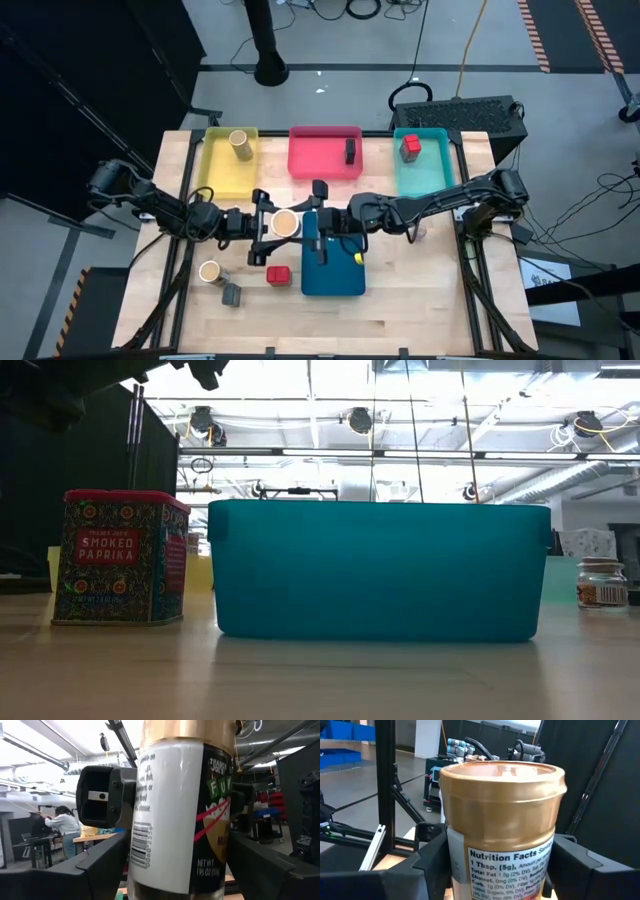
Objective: Sort spices by type
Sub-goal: Put the right gold seasoning bottle into the yellow bin
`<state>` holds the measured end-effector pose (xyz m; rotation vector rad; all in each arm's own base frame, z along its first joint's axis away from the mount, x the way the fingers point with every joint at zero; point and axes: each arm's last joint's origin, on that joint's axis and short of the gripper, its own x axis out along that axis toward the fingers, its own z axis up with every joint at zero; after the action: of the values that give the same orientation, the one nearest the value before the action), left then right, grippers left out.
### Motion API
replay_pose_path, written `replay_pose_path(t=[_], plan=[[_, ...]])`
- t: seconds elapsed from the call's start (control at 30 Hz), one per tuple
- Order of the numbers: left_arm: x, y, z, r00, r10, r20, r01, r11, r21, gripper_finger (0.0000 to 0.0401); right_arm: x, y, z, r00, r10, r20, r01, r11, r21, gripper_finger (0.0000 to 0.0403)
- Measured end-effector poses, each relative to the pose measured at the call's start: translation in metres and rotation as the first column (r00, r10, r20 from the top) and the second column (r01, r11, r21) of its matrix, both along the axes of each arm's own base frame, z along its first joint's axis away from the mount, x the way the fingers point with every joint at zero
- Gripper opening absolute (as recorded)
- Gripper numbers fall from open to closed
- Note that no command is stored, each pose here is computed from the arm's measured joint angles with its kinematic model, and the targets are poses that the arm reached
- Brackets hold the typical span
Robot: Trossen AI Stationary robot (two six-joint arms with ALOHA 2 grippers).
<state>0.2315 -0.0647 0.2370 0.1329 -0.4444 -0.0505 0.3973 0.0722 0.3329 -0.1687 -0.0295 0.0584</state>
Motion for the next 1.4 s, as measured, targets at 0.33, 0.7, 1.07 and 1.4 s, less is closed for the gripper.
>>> replay_pose_path(t=[0.33, 0.7, 1.07, 1.4], plan=[[0.002, 0.001, -0.007, 0.982, 0.153, -0.108, -0.158, 0.986, -0.045, 0.0327, -0.021, 0.0, 0.012, 0.986, -0.131, -0.102, 0.123, 0.989, -0.081, 0.0244], [-0.004, -0.006, -0.001, 0.955, 0.221, -0.198, -0.237, 0.969, -0.062, 0.0328, -0.052, 0.005, -0.002, 0.858, -0.345, -0.382, 0.267, 0.933, -0.243, 0.0244], [0.029, -0.015, 0.054, 0.818, 0.327, -0.472, -0.338, 0.939, 0.065, 0.0331, -0.055, 0.004, -0.006, 0.828, -0.373, -0.419, 0.291, 0.924, -0.249, 0.0244], [0.036, -0.009, 0.082, 0.826, 0.31, -0.471, -0.324, 0.945, 0.054, 0.0362, -0.055, 0.004, -0.006, 0.826, -0.375, -0.42, 0.287, 0.922, -0.258, 0.0244]])
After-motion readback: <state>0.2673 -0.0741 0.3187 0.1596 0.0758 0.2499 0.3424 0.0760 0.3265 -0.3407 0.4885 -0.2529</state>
